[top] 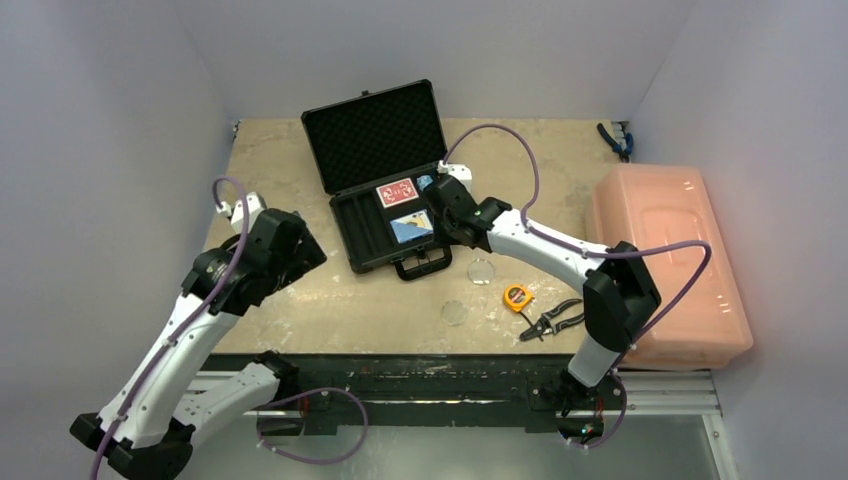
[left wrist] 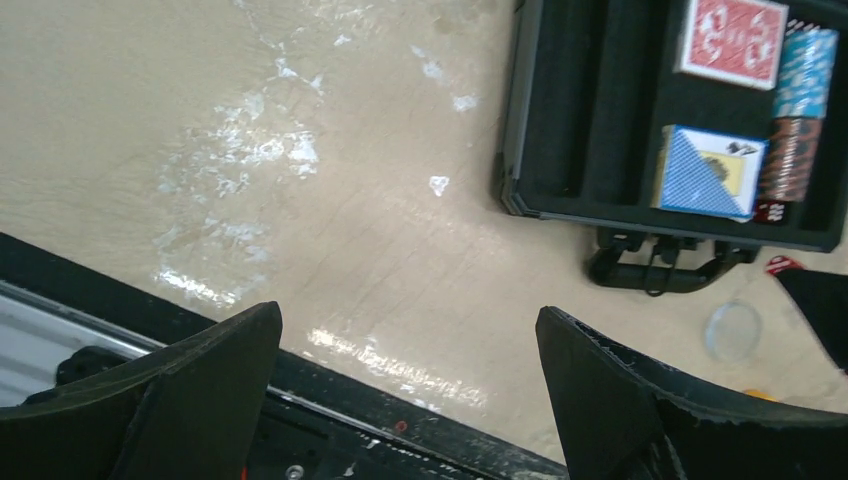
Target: Pack up texas hold em set
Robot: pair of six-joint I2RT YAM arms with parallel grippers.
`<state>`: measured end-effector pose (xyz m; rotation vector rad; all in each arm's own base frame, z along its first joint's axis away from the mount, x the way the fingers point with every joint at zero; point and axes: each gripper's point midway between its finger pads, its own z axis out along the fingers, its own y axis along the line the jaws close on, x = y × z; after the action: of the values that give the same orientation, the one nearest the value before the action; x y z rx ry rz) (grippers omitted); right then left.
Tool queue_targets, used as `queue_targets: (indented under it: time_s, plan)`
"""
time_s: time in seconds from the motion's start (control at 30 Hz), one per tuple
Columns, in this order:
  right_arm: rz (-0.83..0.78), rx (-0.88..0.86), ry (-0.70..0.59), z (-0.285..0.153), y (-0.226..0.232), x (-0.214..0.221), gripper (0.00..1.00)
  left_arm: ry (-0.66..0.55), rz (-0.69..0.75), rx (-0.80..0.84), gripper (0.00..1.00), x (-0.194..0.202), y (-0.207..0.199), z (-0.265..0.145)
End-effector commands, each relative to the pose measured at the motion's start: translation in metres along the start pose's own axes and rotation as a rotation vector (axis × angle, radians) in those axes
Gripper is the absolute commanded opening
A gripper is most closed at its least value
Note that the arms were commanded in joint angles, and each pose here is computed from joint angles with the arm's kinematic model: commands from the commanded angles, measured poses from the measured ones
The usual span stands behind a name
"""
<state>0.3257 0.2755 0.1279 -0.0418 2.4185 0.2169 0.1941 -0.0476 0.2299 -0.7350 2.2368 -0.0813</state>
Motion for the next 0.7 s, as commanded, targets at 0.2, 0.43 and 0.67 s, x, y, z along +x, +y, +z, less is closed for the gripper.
queue_targets:
  time_s: [0.2,0.43,0.67]
  plan:
    - [-0.003,0.0,-0.062,0.017,-0.007,-0.039,0.04,0.189,0.341,0.011,1.0,0.031,-0.009,0.03]
    - [-0.018,-0.009,-0.051,0.033,-0.008,-0.042,0.03,0.207,0.448,-0.046,1.0,0.031,-0.004,0.044]
    - [-0.041,-0.022,-0.044,0.042,-0.004,-0.045,0.02,0.14,0.541,-0.016,1.0,0.022,0.002,0.044]
